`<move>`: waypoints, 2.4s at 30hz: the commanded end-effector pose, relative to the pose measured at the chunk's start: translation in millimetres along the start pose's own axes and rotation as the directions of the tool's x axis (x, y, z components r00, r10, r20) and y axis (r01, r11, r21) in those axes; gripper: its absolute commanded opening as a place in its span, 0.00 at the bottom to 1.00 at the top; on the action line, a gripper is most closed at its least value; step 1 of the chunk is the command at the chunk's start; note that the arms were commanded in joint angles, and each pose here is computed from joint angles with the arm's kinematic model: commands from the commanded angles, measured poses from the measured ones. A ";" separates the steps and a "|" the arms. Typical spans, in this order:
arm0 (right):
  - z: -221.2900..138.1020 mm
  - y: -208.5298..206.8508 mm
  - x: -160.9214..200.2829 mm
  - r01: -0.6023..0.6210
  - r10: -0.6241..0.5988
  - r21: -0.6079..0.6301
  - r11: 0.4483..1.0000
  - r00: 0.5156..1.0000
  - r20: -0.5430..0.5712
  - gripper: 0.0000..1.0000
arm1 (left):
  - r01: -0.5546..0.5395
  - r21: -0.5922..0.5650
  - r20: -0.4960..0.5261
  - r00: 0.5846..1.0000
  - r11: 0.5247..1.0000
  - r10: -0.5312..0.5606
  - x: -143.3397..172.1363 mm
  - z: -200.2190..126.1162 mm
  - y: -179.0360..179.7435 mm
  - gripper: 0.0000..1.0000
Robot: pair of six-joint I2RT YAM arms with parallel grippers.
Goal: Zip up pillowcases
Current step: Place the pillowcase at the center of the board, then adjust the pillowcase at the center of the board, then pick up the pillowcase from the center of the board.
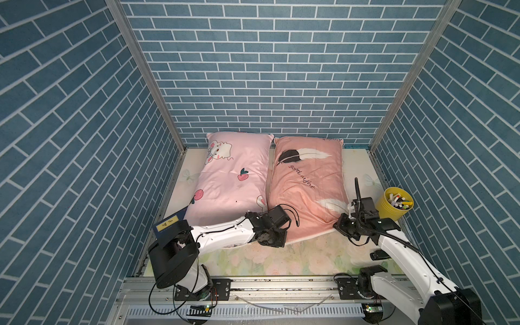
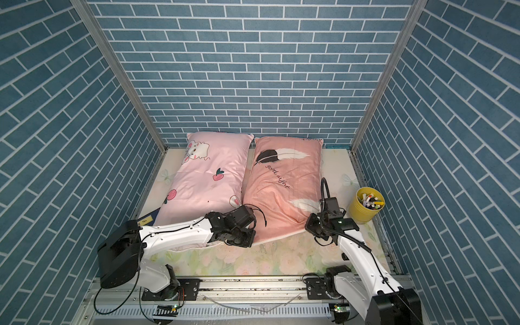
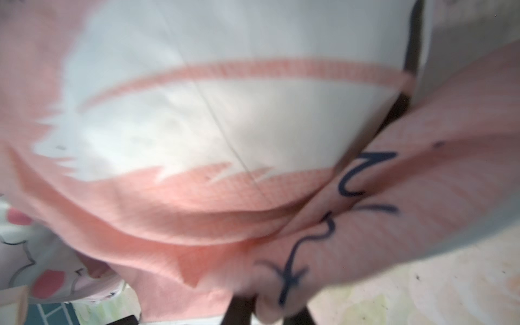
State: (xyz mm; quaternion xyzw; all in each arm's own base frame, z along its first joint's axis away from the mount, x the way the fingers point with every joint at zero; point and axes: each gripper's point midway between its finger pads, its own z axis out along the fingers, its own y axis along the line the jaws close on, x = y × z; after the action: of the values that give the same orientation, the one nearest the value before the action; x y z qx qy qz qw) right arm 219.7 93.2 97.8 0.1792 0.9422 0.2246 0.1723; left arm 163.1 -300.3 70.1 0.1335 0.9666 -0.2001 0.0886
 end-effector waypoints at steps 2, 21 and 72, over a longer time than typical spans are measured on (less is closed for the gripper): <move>-50.0 38.1 -18.1 0.194 -0.193 -0.076 0.978 0.981 0.018 0.69 | -0.042 -0.023 0.061 0.997 0.999 0.044 -15.2 -34.0 2.6 0.56; 19.0 227.7 -3.2 0.457 -0.484 -0.332 0.825 0.875 -0.001 0.48 | 0.278 -0.126 0.389 0.897 0.952 -0.211 -69.4 -140.6 135.1 0.75; 108.7 262.8 121.0 0.538 -0.735 -0.674 0.507 0.678 -0.011 0.99 | 0.439 0.046 0.485 0.776 0.898 -0.404 -166.8 -100.0 211.9 0.59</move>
State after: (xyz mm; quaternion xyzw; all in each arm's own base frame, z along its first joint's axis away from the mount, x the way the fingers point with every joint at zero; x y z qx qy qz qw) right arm 222.9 395.6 109.6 -0.2951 0.8334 0.4506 0.1237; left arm 343.2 -105.5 102.8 -0.1496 0.9419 -0.1893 0.2336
